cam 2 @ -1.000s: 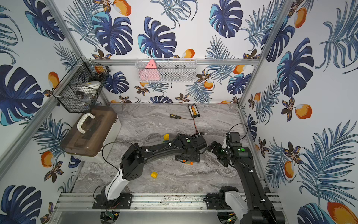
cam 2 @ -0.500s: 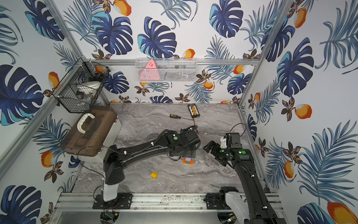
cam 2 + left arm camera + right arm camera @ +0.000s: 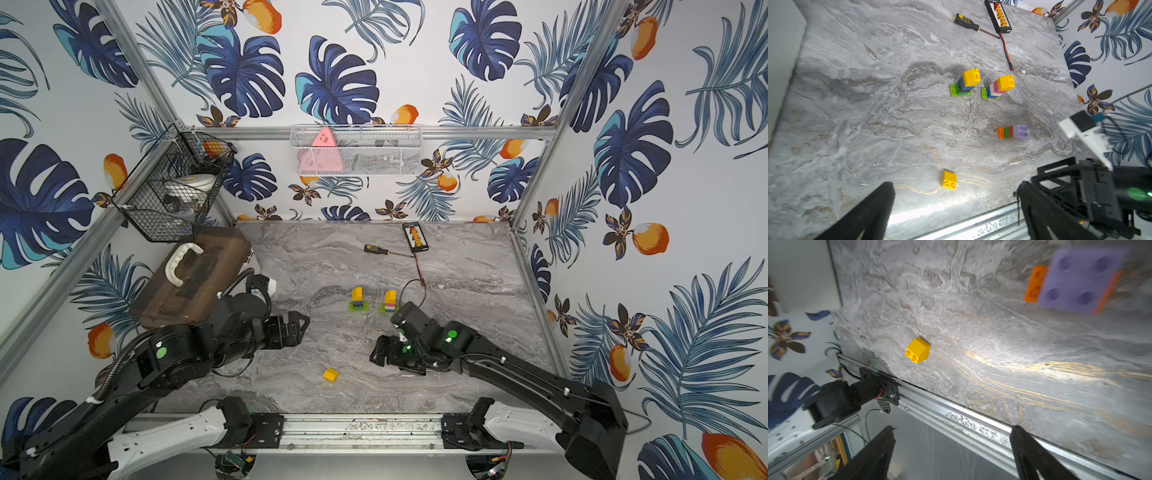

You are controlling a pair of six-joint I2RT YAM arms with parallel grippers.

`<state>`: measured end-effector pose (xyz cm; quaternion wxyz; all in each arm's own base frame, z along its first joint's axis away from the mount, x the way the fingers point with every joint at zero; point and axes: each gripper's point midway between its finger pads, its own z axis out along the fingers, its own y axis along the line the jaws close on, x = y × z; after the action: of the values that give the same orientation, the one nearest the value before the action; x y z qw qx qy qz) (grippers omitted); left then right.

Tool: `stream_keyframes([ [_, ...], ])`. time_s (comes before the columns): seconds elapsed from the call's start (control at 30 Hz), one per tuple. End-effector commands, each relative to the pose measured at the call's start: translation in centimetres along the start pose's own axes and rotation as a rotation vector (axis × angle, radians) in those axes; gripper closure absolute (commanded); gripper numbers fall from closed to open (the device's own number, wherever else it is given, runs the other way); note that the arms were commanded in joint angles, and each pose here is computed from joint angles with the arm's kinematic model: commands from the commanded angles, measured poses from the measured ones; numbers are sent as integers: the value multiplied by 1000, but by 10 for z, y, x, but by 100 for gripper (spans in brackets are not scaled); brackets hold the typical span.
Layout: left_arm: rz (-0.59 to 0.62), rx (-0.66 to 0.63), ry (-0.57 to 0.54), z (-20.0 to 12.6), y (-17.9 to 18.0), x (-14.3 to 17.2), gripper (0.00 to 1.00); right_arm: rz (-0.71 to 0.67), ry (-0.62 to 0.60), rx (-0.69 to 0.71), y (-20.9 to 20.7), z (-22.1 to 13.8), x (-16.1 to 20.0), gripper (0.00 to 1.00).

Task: Assemble the number 1 with lego
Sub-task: Adjust the lego brick at the center of the board.

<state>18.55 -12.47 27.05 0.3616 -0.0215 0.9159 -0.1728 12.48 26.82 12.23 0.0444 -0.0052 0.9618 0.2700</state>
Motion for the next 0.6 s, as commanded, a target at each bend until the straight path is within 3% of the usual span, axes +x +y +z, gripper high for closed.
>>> stream_keyframes([
  [0.0,156,-36,12,-10,18,10,1,21,-46,-28,46,37,-2,12],
  [0.1,185,-29,-17,-16,25,11,1,34,1,8,58,72,7,13],
  [0.23,209,14,-63,-25,22,7,1,91,14,-49,77,101,9,9],
  [0.57,224,57,-168,-29,21,-2,1,153,48,-150,118,135,34,7],
])
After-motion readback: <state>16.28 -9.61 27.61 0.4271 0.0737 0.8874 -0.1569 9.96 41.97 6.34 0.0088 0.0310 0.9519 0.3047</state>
